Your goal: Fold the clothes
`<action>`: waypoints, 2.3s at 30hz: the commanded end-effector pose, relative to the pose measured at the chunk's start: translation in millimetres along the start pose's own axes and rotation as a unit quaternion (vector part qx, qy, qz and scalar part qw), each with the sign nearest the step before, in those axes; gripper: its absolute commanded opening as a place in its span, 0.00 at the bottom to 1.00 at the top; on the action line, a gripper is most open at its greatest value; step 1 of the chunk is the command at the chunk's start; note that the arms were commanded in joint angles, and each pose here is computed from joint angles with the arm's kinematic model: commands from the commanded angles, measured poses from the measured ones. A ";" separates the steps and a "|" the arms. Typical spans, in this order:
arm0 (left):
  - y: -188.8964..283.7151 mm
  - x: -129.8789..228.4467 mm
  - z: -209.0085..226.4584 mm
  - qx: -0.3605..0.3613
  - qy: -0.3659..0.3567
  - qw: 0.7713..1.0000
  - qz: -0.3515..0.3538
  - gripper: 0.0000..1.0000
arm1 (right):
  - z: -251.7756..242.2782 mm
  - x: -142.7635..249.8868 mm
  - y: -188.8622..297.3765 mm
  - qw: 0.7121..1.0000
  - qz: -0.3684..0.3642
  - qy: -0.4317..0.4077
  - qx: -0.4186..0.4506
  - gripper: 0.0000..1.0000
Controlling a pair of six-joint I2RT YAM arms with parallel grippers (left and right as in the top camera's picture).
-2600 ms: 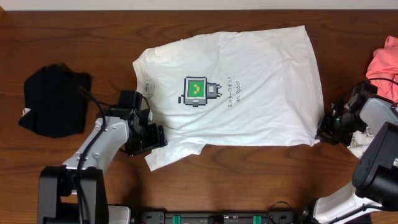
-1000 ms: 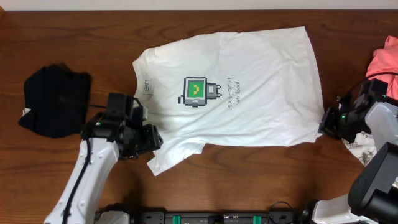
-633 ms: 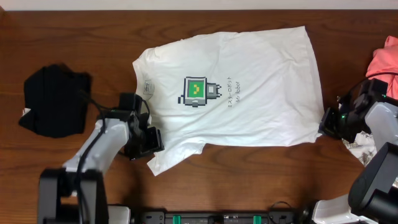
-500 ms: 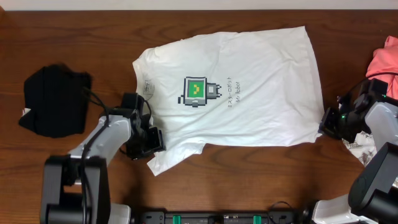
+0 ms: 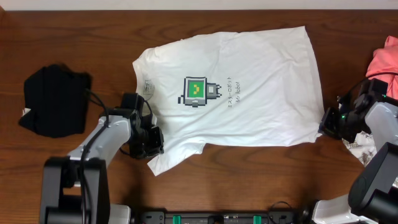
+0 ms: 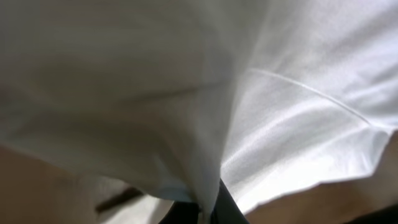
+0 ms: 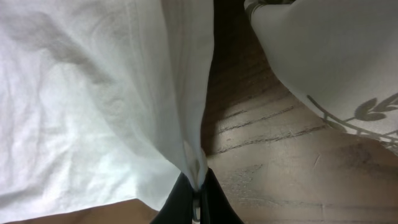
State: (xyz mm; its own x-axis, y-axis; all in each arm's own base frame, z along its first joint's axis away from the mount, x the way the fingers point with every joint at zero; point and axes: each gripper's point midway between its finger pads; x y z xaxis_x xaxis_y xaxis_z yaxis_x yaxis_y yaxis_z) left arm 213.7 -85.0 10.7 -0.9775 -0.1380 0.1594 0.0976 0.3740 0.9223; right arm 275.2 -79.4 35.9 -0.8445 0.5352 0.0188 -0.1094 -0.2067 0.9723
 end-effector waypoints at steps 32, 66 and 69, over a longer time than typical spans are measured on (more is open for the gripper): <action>122.9 -71.5 -8.2 -0.037 -0.027 0.953 -0.298 0.08 | 52.0 -52.9 38.0 0.987 -0.097 0.063 -0.110 0.01; 45.2 -79.8 3.8 -0.034 -0.014 0.983 -0.181 0.45 | 68.0 -69.3 40.1 0.982 -0.133 0.070 -0.116 0.01; 39.2 -77.9 1.8 -0.032 -0.017 0.985 -0.170 0.45 | 68.0 -69.3 40.1 0.982 -0.133 0.070 -0.116 0.01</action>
State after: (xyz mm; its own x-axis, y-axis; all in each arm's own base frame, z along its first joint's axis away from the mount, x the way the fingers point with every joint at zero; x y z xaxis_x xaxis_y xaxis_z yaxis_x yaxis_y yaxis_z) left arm 292.9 -53.2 35.0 -0.9558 -0.2304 -0.1824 -0.2373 0.2387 0.9417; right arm 358.0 -69.1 77.0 -0.8403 0.4833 -0.2456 -0.4105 -0.2715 0.8705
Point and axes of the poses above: each gripper's point midway between its finger pads, its own y axis back along the fingers, its own z axis along the line the jaws close on, x = y × z, and after that the axes turned 3 degrees about -y, right-handed
